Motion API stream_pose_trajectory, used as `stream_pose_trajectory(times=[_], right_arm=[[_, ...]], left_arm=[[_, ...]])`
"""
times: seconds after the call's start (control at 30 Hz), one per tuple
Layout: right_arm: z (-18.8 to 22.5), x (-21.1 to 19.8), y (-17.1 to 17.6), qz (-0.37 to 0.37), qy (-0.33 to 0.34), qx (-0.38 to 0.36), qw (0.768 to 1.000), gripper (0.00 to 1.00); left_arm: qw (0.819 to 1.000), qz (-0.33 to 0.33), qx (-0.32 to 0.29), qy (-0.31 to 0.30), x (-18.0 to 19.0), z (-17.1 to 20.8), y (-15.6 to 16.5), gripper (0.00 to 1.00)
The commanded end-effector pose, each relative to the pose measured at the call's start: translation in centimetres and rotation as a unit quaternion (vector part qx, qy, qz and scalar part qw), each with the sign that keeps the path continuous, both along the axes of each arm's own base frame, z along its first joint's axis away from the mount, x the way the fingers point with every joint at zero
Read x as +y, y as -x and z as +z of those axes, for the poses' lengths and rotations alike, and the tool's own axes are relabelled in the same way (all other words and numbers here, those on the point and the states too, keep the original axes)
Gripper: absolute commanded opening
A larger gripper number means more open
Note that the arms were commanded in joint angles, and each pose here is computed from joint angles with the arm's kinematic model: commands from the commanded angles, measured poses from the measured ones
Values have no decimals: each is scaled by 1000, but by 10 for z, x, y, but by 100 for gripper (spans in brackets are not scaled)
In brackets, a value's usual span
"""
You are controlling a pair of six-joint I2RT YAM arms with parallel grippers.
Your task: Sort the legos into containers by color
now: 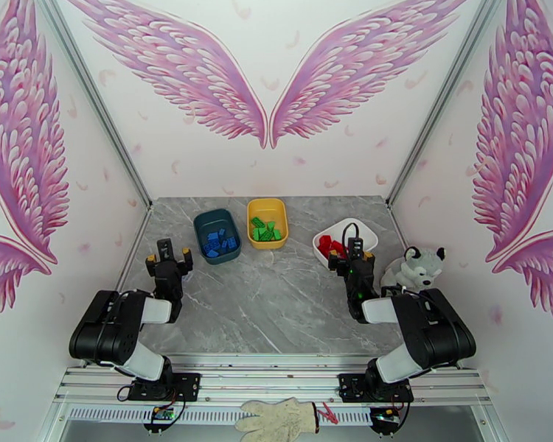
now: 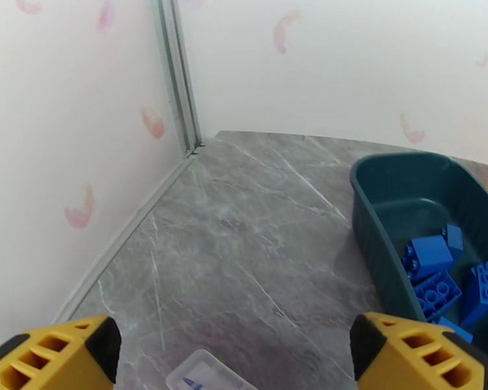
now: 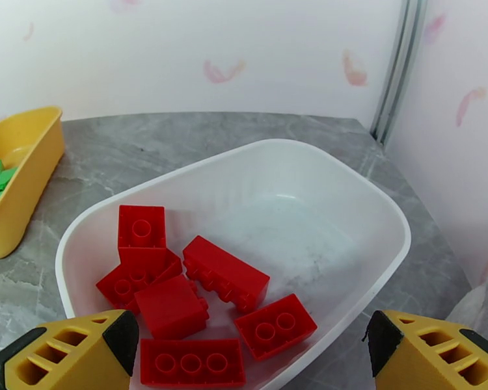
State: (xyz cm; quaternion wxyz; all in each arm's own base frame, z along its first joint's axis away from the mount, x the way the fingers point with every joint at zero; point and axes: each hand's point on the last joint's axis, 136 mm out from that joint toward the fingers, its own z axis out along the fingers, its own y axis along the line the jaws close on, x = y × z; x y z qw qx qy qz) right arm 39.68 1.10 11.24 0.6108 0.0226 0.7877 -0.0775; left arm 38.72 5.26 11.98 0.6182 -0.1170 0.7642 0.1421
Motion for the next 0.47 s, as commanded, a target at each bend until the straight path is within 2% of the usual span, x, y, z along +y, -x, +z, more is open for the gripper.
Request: stream_pose_trajectory(times=[0.0, 0.43], right_arm=[[0, -1, -1, 0, -8, -1, 1000, 99], [-1, -2, -3, 9, -17, 4, 1000, 99]], left_arm=[[1000, -12, 7, 15, -5, -1, -3, 99], [1000, -13, 7, 9, -8, 0, -2, 99]])
